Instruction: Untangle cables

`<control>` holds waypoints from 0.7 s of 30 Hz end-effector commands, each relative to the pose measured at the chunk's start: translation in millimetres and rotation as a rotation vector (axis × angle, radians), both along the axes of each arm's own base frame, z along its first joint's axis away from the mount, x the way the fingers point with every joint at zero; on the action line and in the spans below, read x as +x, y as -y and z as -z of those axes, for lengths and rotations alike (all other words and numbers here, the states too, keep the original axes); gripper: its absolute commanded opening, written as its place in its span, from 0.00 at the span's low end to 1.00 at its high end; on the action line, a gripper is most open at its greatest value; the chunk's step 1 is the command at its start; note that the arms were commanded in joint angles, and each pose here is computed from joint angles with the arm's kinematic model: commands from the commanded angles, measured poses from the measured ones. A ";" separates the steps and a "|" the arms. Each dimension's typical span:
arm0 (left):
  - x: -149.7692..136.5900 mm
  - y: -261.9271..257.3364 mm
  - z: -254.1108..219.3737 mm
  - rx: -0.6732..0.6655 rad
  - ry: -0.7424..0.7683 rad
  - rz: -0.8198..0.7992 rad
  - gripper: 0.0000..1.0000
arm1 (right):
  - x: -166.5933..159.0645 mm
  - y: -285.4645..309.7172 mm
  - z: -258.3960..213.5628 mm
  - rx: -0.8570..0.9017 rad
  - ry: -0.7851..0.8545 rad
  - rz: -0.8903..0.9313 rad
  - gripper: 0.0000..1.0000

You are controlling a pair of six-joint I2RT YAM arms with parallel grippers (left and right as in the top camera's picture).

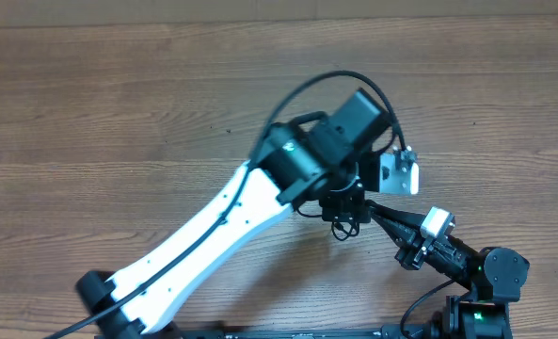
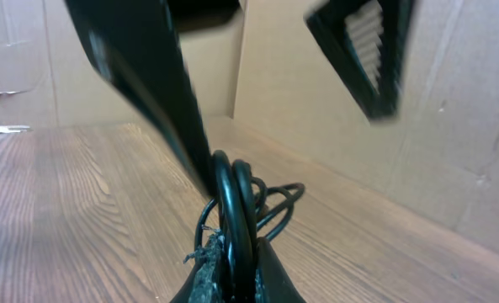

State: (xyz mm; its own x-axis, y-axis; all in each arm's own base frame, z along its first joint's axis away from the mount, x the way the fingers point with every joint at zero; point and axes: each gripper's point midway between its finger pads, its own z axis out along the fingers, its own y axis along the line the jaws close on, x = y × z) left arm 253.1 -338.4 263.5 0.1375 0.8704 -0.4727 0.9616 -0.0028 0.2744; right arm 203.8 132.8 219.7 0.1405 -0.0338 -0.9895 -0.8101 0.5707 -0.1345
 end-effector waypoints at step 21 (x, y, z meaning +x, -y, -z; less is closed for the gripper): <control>-35.7 -74.7 -31.4 0.003 -0.142 0.040 0.83 | -46.8 -22.1 -24.6 -0.119 0.308 -0.257 0.04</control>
State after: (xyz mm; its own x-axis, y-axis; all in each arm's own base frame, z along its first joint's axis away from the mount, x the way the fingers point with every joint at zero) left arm 227.4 -260.8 292.1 -0.0121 0.8794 -0.4760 0.9889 0.0810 0.1245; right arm 163.9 152.0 239.8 0.4167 -0.0738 -0.9061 -0.8372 0.3573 -0.4141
